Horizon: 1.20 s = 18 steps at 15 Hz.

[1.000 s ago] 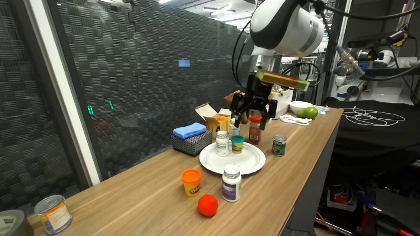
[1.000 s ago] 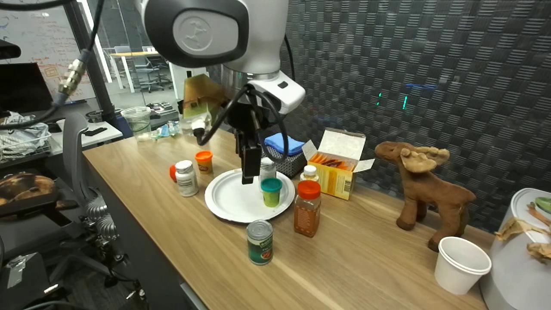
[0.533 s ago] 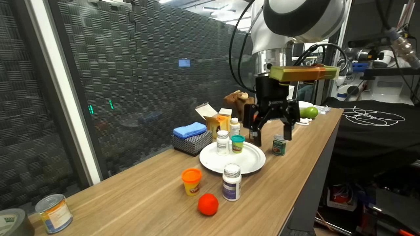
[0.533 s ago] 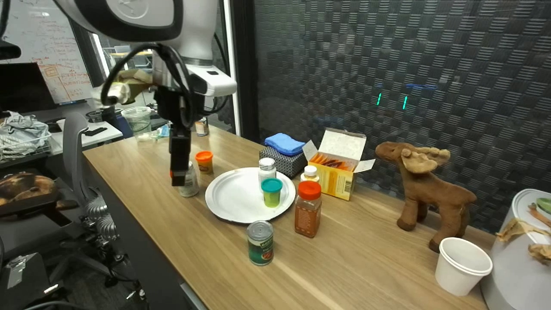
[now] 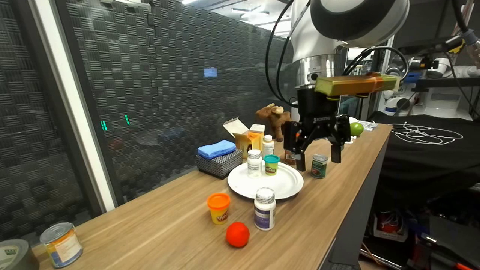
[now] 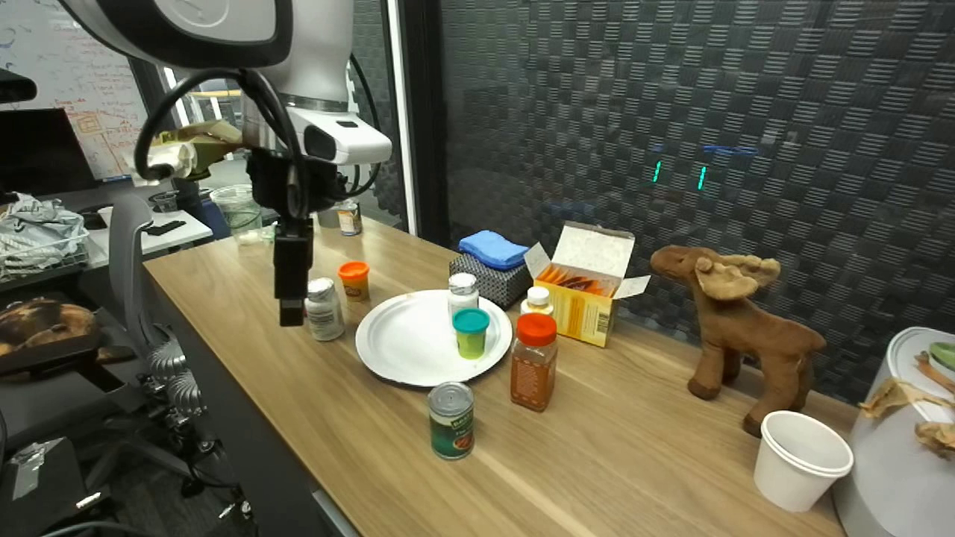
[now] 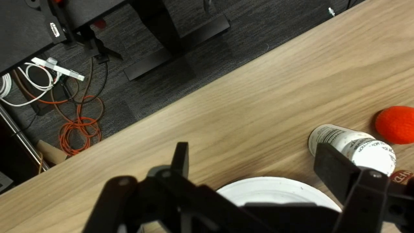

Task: Put the bottles and the orange plushy on the table onto the plate

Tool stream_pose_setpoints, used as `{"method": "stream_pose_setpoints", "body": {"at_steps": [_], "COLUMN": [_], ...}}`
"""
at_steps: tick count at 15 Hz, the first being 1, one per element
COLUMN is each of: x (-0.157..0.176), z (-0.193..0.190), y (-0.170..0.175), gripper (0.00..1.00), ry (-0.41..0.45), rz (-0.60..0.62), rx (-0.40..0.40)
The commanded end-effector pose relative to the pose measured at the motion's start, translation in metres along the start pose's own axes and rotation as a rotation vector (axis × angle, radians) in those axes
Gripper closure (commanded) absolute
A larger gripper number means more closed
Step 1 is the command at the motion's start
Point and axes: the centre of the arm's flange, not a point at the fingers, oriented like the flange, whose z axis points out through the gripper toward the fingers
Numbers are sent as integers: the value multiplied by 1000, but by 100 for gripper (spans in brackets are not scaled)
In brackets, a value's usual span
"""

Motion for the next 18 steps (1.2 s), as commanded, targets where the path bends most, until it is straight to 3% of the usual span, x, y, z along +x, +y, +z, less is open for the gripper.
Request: {"method": "stream_pose_setpoints", "body": {"at_steps": [1,6,10,18], "x": [5,31,58,90], "z": [-2,-21,-19,4], "y": [5,49,88,116], "gripper": [0,0,0,0], "ry": [28,185,295,299], "rz": [34,112,179,177], "rx": [-9,45,4,-15]}}
